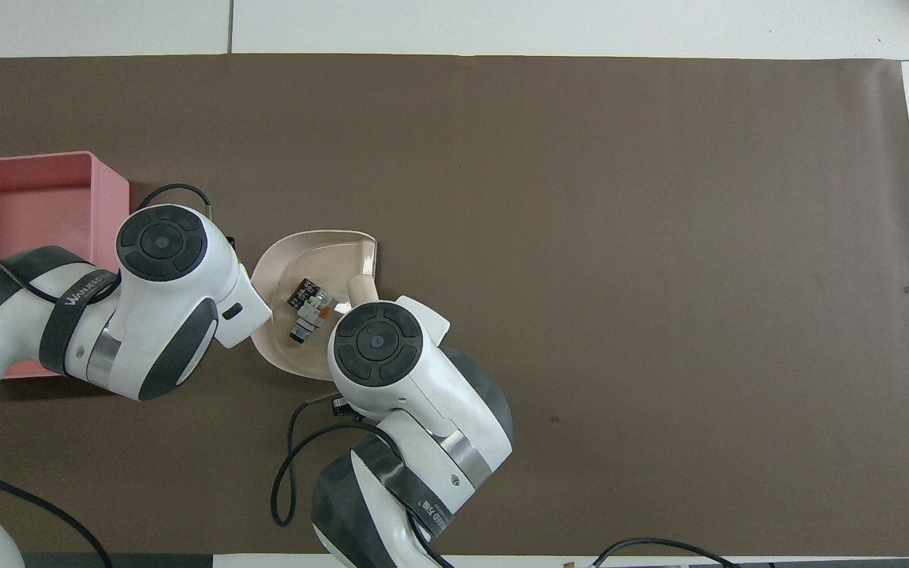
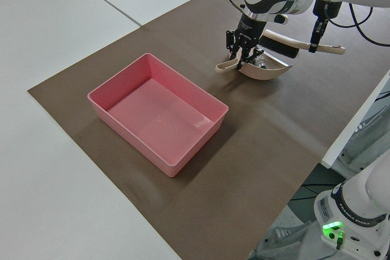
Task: Clean e-waste and dump in bin
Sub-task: 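Sweep the circuit parts into the dustpan with the brush in the right gripper, then lift the dustpan over the pink bin while the right gripper returns the brush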
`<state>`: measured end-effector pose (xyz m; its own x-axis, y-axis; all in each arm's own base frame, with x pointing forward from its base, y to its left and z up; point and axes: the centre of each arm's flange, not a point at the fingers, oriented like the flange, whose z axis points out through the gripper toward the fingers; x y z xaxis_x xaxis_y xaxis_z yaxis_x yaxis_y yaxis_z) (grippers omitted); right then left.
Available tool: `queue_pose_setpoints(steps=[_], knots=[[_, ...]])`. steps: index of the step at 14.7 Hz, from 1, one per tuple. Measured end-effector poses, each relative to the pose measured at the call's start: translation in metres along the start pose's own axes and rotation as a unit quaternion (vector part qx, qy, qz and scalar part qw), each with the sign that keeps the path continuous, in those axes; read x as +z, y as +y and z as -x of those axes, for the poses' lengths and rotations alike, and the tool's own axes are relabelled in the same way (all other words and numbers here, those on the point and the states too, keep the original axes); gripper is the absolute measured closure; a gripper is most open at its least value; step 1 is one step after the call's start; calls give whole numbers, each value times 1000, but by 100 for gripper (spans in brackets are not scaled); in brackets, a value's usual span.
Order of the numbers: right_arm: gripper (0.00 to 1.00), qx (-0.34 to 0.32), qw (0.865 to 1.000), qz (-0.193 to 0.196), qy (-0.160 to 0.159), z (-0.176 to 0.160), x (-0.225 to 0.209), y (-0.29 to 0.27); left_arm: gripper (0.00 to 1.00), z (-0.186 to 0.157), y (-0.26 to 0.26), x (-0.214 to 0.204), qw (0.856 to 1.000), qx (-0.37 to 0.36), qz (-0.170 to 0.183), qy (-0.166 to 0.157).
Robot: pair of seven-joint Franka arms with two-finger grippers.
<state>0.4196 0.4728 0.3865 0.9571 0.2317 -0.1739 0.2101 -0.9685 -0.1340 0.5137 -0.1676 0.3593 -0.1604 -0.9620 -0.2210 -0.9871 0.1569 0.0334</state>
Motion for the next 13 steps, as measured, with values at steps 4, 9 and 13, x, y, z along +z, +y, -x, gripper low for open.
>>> queue_pose_setpoints(steps=[4, 9, 13], knots=[[75, 29, 999, 17, 8, -7, -54, 52, 68, 7, -4, 0, 999, -9, -3, 40], [75, 95, 995, 7, 17, -17, -124, 152, 68, 36, -15, -1, 993, -36, -21, 109], [75, 107, 994, 12, -3, -32, -145, 275, 68, 80, -33, -24, 985, -82, -38, 150]])
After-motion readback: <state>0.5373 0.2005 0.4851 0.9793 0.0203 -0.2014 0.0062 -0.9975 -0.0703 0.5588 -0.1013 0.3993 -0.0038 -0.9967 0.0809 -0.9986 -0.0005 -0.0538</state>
